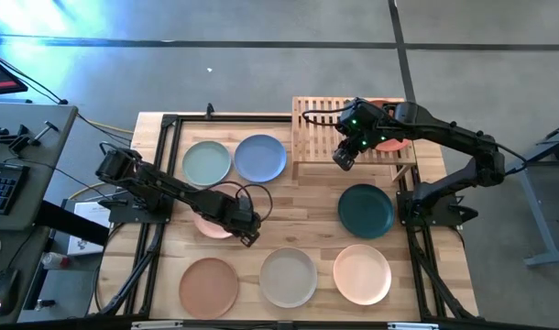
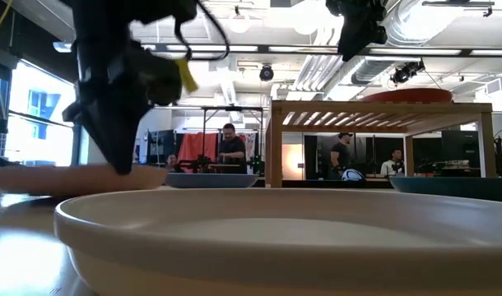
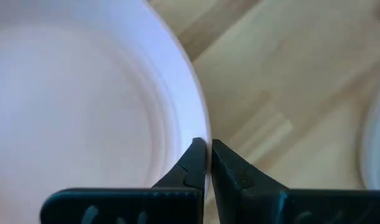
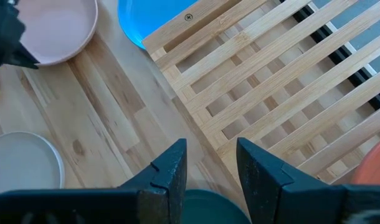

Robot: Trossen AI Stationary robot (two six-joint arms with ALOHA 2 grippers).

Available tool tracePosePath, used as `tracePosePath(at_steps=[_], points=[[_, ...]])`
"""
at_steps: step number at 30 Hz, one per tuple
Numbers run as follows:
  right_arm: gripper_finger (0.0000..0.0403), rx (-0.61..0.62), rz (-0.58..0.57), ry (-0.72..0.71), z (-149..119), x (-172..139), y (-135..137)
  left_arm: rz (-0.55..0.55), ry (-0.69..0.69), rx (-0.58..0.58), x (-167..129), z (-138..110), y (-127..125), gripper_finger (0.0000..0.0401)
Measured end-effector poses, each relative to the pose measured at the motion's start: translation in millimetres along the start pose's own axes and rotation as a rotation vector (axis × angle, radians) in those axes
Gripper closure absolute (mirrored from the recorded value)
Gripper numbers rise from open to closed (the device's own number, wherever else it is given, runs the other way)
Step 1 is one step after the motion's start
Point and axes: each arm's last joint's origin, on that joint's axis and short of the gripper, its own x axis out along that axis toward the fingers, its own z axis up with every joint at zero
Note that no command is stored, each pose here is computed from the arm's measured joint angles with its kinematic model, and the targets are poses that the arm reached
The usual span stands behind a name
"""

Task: Place and stack plates onto a shelf
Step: Stack the light pink plate on top of the orange plate onto the shelf

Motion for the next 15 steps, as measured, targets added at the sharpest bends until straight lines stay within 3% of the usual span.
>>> tracePosePath(at_steps=[9,15], points=[[0.0289,-0.033,0.013,-0.001,0.3,0.0,0.4,-0.035,-0.02,0.195,-33.9,4.3,-23.5,0.0401],[0.0289,-0.142,0.117,0.018,-0.4,-0.2,4.1,-0.066,-0.041,0.314,-57.5,7.4,-36.8,0.0401]])
